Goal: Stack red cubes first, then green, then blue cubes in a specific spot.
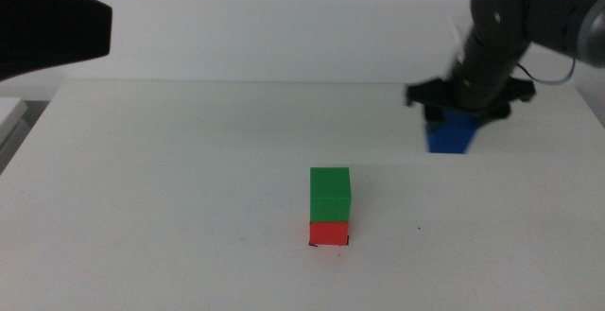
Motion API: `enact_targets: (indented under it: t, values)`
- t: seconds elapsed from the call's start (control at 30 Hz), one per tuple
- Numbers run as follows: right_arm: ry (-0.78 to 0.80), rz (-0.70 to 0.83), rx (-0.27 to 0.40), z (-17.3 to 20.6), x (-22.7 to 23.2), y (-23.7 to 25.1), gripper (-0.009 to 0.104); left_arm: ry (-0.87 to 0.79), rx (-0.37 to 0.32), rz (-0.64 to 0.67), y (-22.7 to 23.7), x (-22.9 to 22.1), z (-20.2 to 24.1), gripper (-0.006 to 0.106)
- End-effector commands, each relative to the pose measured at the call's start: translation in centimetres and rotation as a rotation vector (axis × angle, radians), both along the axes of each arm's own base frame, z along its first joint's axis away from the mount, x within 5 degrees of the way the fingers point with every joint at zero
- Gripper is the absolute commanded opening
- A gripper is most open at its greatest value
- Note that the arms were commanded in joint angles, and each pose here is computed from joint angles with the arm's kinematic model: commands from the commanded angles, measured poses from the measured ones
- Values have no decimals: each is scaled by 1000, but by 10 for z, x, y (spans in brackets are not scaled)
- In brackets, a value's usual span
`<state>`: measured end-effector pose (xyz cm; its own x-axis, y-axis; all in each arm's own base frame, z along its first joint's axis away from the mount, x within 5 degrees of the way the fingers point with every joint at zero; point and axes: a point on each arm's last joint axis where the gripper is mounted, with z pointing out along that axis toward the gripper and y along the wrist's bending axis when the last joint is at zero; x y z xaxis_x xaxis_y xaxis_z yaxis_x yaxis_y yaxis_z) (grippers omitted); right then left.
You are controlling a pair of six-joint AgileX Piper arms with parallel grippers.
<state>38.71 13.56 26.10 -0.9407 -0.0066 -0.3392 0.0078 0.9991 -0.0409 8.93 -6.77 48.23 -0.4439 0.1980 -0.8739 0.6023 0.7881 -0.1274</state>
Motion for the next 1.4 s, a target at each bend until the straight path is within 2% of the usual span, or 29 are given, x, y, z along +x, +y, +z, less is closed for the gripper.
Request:
enact_targets:
  t: [0.0,0.1,0.2,0.37,0.5,0.7,1.03,1.13,1.23,1.37]
  values:
    - [-18,18,30,35,-34,31,0,-9,-5,6,0,1,1,94]
    - [-54,-18,51,47,-63,73,0,-9,-5,6,0,1,1,94]
    - [-59,64,59,46,-81,116,0,-10,-8,4,0,0,1,94]
    - [-87,70,59,46,-74,144,0,-8,-7,4,0,1,1,94]
    - [-81,55,76,45,-74,147,0,-8,-7,4,0,1,1,94]
    - [-93,57,56,42,-74,149,0,-8,-7,4,0,1,1,94]
    - [-25,75,47,20,-72,158,0,-8,-7,4,0,1,1,94]
    - [-25,74,47,20,-72,158,0,-8,-7,4,0,1,1,94]
    - [-69,109,54,39,-85,158,0,-8,-7,4,0,1,1,94]
    - [-60,83,17,33,-91,149,0,-11,-7,5,0,1,1,94]
